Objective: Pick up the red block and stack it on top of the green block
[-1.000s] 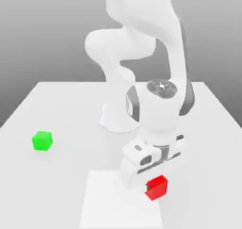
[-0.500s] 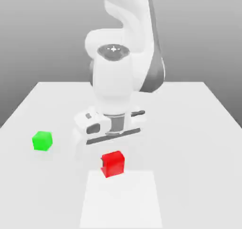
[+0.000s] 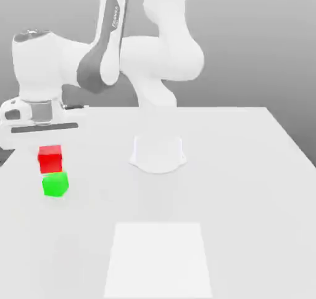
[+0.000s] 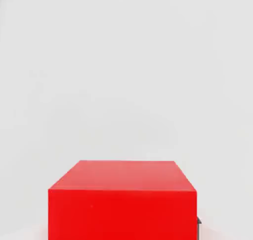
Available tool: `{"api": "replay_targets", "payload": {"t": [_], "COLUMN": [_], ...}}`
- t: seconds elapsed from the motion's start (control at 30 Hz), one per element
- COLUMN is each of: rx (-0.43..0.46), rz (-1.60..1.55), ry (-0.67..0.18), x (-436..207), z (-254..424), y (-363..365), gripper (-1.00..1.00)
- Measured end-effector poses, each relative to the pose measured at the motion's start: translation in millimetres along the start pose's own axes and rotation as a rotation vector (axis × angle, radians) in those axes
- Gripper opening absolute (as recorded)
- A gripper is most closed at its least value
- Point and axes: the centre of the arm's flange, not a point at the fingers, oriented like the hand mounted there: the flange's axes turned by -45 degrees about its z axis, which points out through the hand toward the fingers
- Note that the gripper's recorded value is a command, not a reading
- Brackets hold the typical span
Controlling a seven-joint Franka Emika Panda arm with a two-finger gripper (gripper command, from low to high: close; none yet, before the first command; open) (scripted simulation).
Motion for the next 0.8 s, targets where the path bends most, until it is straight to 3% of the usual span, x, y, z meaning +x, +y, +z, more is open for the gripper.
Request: {"api": "replay_targets", "payload": {"t": [0.8], "rx": [0.011], "rz": [0.013], "ry": [0.014], "x": [-21], "z": [66], "y": [2], "gripper": [-1.00]}}
